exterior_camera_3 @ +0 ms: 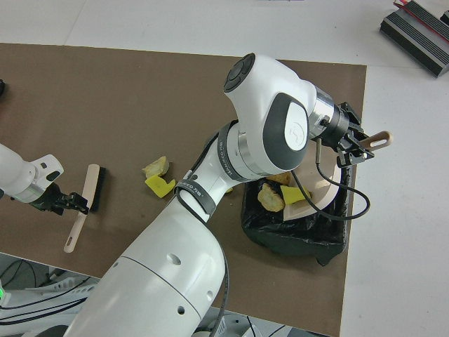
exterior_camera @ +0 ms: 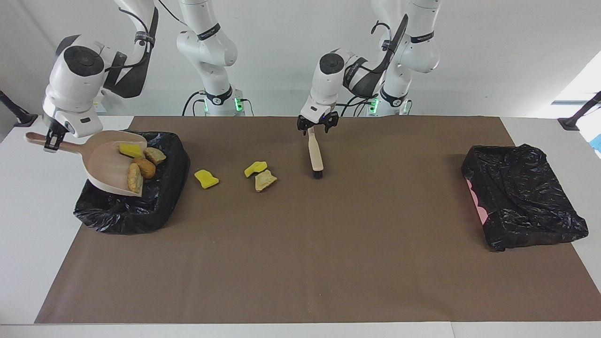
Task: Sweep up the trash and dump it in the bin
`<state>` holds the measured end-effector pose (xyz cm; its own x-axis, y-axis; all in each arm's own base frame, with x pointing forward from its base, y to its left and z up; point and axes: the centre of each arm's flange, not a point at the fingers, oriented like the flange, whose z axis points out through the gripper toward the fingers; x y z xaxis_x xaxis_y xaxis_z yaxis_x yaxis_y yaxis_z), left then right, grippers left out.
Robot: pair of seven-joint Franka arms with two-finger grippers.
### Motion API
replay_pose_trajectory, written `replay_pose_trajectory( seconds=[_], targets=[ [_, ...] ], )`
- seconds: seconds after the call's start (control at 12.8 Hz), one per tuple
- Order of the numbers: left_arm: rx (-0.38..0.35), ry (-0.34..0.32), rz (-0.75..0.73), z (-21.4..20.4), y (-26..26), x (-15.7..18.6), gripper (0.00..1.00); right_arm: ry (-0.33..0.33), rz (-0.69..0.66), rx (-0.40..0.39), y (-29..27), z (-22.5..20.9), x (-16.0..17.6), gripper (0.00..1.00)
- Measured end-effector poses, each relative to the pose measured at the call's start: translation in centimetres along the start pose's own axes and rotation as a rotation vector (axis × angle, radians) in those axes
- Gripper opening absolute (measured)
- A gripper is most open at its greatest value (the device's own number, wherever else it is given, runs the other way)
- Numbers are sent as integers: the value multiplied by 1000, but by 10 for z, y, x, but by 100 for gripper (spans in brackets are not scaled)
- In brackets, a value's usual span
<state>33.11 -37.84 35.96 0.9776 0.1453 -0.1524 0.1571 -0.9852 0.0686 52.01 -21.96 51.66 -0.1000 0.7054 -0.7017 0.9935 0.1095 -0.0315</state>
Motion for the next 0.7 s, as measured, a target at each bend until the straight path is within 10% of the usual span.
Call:
replay_pose_trajectory(
  seconds=[0.7],
  targets=[
    [-13,39,84,-112,-124,114,93,-149,128,-10,-51,-32,-48,32]
  ],
)
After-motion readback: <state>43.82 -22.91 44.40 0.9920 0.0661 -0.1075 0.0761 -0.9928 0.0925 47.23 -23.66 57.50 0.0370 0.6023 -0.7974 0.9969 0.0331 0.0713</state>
